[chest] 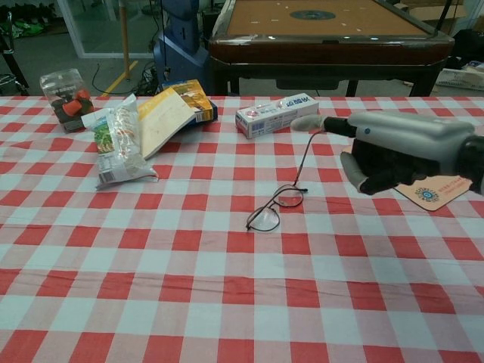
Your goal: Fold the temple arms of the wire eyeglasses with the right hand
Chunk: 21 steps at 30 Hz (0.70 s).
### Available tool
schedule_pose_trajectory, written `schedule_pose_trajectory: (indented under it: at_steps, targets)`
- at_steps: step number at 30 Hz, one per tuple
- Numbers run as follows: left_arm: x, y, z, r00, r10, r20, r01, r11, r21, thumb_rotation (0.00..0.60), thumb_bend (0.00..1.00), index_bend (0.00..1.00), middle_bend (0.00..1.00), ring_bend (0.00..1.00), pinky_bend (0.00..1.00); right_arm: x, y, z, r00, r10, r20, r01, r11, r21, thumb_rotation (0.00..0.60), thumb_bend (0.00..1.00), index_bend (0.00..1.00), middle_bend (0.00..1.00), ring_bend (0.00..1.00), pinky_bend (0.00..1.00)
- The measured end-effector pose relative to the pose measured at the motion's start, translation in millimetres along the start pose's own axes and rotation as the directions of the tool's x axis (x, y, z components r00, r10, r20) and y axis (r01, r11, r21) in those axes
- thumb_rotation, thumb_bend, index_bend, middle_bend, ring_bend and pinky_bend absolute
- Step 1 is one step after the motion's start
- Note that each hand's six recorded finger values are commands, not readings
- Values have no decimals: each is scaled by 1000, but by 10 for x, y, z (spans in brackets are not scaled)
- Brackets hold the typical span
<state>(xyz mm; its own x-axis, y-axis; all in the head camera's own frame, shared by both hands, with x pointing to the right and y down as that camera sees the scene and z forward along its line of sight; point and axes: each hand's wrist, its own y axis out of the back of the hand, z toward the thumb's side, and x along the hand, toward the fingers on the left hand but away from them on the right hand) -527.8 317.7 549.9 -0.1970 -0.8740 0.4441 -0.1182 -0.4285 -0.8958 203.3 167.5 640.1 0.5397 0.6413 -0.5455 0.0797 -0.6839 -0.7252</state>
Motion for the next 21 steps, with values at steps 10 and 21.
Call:
schedule_pose_trajectory:
  at_steps: [10,21]
  targets:
    - [13,-3,86,1000,-6,23,6,1000,7,600,164,0,0,0,0,372,171,-509,986,-58,157,60,998,-5,600,784,0,1000,1000,1000]
    - [-9,-23,75,1000,-16,10,16,1000,15,600,164,0,0,0,0,-71,-17,-619,987,32,155,-28,999,-28,600,794,0,1000,1000,1000]
